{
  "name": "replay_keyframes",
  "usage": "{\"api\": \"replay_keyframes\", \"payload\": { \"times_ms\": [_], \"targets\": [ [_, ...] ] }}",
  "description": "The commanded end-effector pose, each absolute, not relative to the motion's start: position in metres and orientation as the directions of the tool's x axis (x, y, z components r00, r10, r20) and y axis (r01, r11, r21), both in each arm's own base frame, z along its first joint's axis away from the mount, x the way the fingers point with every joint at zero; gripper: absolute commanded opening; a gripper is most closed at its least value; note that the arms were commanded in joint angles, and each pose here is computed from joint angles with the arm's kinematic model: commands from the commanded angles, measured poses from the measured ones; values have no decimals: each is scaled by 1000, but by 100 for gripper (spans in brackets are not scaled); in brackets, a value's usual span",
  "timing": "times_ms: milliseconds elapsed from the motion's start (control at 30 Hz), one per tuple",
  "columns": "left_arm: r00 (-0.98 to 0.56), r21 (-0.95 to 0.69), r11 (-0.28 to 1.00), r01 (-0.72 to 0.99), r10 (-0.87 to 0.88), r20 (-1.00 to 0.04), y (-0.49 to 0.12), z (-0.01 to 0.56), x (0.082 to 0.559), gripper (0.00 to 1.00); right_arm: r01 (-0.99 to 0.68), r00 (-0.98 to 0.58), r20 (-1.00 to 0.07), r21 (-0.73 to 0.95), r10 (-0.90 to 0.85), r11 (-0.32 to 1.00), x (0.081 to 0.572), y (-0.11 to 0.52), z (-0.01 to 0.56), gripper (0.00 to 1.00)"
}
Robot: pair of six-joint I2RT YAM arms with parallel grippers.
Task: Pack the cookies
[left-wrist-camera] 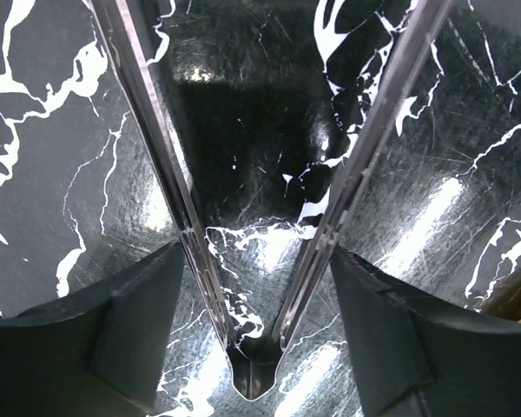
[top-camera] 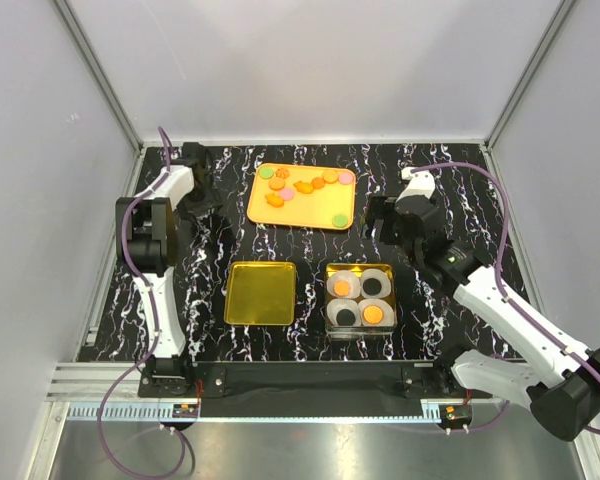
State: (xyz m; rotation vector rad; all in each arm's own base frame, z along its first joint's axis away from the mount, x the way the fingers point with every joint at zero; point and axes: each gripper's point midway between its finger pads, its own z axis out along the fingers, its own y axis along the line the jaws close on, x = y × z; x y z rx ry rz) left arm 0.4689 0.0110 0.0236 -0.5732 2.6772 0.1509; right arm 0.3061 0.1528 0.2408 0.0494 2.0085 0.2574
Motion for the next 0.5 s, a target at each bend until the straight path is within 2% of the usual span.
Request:
{"api": "replay_keyframes", "payload": {
  "times_ms": [0,167,333,467],
  "targets": [
    [-800,15,907,-421,-364,-477,16,48,482,78,-89,-423,-891,223,165,971,309,157,251,100],
    [-755,-18,908,-418,-358,-549,18,89,485,89,-92,-429,-889,221,161,971,310,159,250,100],
    [-691,-77,909,-409,-364,-625,13,138,473,90,-97,-436,-886,219,157,971,311,160,249,100],
    [-643,-146,914,-378,-373,-669,-4,166,436,89,-106,-445,-882,224,155,969,312,164,246,100]
  ]
}}
